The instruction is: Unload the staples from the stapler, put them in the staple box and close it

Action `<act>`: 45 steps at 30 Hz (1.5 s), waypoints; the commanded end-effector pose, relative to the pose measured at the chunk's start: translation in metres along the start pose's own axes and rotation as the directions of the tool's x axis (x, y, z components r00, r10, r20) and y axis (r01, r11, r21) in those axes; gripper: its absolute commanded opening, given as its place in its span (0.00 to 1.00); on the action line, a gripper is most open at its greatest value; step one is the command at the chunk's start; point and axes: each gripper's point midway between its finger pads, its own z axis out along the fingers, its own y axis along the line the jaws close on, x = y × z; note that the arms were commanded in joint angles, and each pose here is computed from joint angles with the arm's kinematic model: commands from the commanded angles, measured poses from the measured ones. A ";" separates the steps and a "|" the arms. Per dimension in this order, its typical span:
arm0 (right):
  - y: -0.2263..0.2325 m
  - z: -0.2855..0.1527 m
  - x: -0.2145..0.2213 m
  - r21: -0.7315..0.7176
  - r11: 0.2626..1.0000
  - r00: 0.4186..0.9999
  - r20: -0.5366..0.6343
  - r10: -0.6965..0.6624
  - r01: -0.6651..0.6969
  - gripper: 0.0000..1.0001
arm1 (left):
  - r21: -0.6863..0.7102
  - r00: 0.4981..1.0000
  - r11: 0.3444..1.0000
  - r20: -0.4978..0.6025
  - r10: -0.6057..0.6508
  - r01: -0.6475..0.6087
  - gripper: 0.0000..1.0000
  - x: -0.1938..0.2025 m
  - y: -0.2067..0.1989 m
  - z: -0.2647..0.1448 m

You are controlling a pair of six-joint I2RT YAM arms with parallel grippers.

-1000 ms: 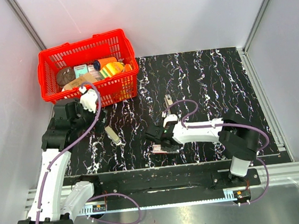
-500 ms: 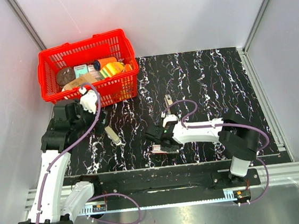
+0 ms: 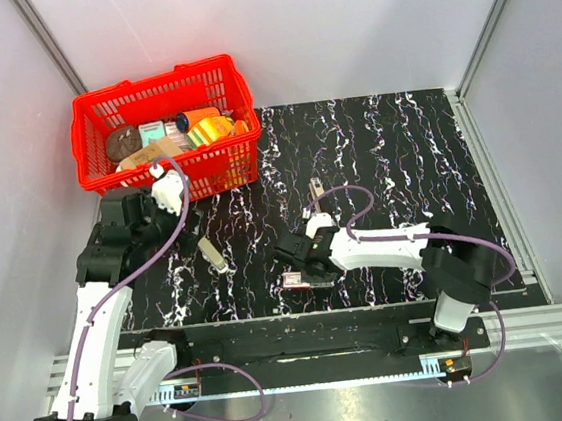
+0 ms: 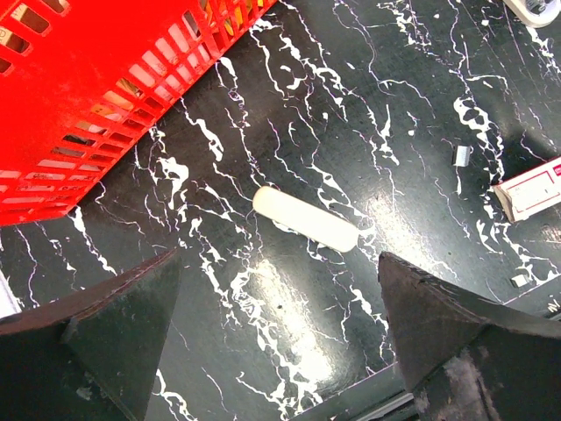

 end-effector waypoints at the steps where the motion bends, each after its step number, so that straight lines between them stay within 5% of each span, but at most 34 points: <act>1: 0.006 -0.019 -0.019 -0.065 0.998 0.997 0.067 0.024 -0.019 0.34 | 0.008 0.998 1.000 0.064 0.011 -0.012 0.99 -0.020 -0.001 -0.009; 12: 0.046 -0.055 -0.060 -0.247 0.965 0.978 0.207 -0.036 0.088 0.33 | 0.060 0.999 0.998 0.033 -0.002 0.000 0.99 -0.010 -0.008 0.006; 16: 0.075 -0.053 -0.074 -0.275 0.933 0.950 0.268 -0.157 0.232 0.57 | 0.045 1.000 0.999 0.022 0.005 -0.006 0.99 -0.006 -0.004 0.011; 21: 0.096 -0.030 -0.085 -0.272 0.874 0.905 0.258 -0.337 0.403 0.58 | 0.049 1.000 0.999 0.005 0.010 -0.010 0.99 -0.001 -0.003 0.017; 29: 0.090 -0.013 -0.094 -0.325 0.849 0.904 0.247 -0.349 0.417 0.56 | 0.088 0.999 0.996 -0.032 0.008 -0.005 0.99 0.007 -0.007 0.036; 38: 0.029 -0.030 -0.105 -0.392 0.896 0.953 0.289 -0.093 0.206 0.49 | 0.272 0.955 0.948 -0.196 0.221 -0.163 0.99 0.028 -0.087 0.109; 45: 0.002 -0.071 -0.107 -0.510 0.845 0.915 0.397 0.067 0.159 0.49 | 0.310 0.947 0.949 -0.281 0.153 -0.061 0.99 0.023 -0.124 0.161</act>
